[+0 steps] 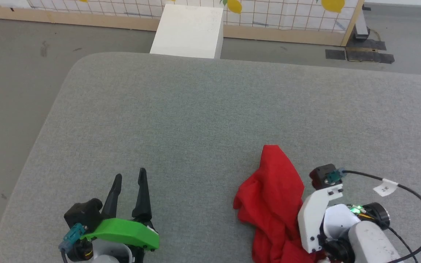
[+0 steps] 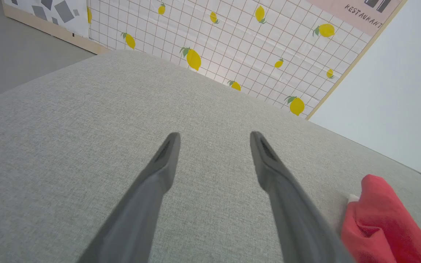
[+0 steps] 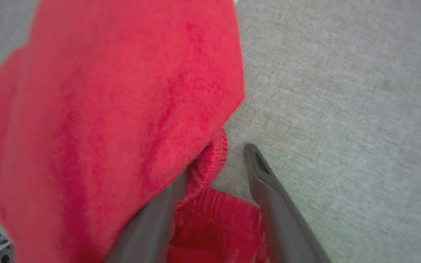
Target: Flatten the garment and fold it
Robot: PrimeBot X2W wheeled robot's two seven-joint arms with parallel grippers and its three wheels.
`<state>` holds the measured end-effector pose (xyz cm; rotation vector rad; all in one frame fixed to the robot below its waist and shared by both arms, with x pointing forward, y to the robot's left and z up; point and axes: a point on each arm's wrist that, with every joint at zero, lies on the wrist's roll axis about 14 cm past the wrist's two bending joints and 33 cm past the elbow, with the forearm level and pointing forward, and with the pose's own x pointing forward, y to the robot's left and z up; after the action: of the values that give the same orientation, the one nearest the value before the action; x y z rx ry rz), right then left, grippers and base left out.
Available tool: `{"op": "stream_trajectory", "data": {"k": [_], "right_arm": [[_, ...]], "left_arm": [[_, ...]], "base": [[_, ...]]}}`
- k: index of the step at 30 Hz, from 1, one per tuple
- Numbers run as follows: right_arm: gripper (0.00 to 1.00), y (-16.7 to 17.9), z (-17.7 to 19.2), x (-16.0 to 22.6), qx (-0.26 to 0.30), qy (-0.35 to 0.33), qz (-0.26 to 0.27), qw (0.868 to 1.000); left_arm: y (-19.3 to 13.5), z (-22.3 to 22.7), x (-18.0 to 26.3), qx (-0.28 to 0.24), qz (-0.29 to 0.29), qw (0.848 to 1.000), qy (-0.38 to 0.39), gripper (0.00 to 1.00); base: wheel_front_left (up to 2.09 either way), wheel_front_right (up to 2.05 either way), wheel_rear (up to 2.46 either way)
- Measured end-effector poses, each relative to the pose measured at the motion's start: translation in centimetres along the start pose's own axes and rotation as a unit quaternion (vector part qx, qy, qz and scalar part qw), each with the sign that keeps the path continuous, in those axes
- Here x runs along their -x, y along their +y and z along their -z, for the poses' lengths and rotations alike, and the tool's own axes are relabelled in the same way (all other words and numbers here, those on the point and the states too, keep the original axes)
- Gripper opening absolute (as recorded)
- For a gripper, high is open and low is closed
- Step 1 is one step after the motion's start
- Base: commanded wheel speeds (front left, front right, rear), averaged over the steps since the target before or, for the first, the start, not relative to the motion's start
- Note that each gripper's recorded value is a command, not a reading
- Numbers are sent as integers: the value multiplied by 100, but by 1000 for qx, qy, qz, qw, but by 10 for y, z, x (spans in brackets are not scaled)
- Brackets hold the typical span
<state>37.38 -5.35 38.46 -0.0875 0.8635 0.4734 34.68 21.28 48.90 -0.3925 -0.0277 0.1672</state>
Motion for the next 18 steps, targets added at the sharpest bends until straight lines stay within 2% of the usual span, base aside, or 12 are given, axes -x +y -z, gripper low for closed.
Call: {"op": "stream_trajectory", "data": {"k": [4, 8, 12, 13, 16, 17, 18], "right_arm": [[0, -31, -23, 10, -44, -57, 32, 997], [0, -95, -48, 38, -95, -124, 108, 982], [0, -155, -36, 68, -146, -137, 190, 961], [0, -185, -22, 85, -175, -138, 234, 946], [0, -216, 4, 107, -209, -130, 290, 925], [2, -220, 13, 110, -215, -120, 299, 922], [100, -221, 19, 110, -220, -113, 301, 921]], "left_arm": [[-2, -1, -1, 1, 2, 1000, -2, 100], [-5, -2, -2, 2, 8, 1000, -3, 100], [-9, -3, -2, 2, 14, 1000, -5, 100], [-11, -3, -2, 2, 17, 1000, -6, 100], [-12, -4, -2, 3, 19, 1000, -7, 100], [-13, -4, -2, 3, 20, 1000, -7, 100], [-13, -4, -2, 2, 21, 1000, -7, 100]], "base": [[0, 0, 0], [0, 0, 0], [0, 0, 0], [0, 0, 0], [0, 0, 0], [0, 0, 0], [0, 0, 0]]}}
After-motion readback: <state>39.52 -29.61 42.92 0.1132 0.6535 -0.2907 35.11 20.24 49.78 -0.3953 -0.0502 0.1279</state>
